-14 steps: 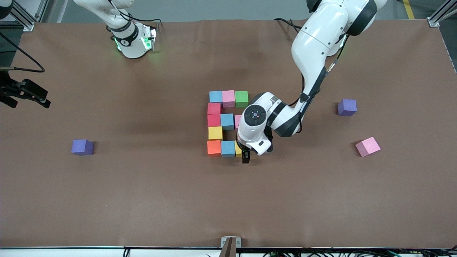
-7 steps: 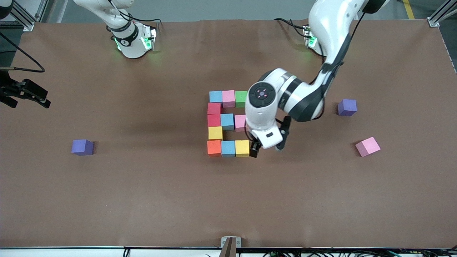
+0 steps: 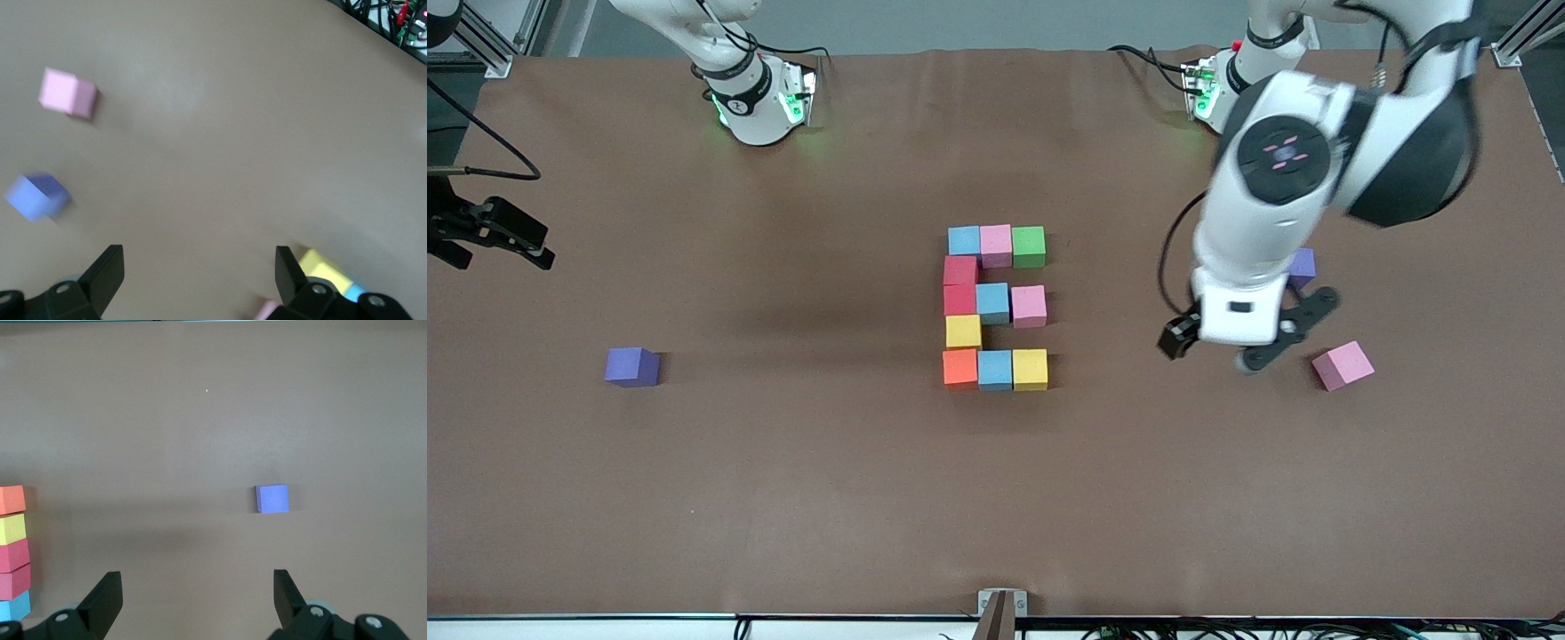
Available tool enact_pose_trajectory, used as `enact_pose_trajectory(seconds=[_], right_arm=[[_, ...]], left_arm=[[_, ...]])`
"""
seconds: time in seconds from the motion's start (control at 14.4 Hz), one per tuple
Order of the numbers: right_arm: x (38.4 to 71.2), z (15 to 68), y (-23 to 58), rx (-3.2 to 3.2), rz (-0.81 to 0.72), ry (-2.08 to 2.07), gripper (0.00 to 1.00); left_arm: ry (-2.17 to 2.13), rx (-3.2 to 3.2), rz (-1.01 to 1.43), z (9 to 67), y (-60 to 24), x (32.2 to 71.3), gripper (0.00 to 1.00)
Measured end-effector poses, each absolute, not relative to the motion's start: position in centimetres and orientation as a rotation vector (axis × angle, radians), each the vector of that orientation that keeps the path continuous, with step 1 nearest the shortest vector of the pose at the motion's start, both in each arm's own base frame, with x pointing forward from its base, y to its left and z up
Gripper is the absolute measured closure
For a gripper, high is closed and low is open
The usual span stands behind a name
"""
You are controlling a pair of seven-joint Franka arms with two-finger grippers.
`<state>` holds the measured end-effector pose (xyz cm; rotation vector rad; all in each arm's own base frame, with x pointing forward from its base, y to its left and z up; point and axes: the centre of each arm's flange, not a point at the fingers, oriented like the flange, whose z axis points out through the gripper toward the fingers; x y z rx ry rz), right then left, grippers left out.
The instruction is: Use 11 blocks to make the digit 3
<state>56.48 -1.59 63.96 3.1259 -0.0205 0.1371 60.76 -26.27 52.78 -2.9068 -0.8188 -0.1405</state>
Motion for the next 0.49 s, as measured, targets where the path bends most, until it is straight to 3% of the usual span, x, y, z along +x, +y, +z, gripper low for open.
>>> enact_pose_trajectory(seconds=[0.49], right_arm=[[56.5,64.0,-1.5,3.126,0.141,-0.017,0.0]], left_arm=[[-0.249,-3.025,-0.057,63.0,-14.9,57.7,0.0]])
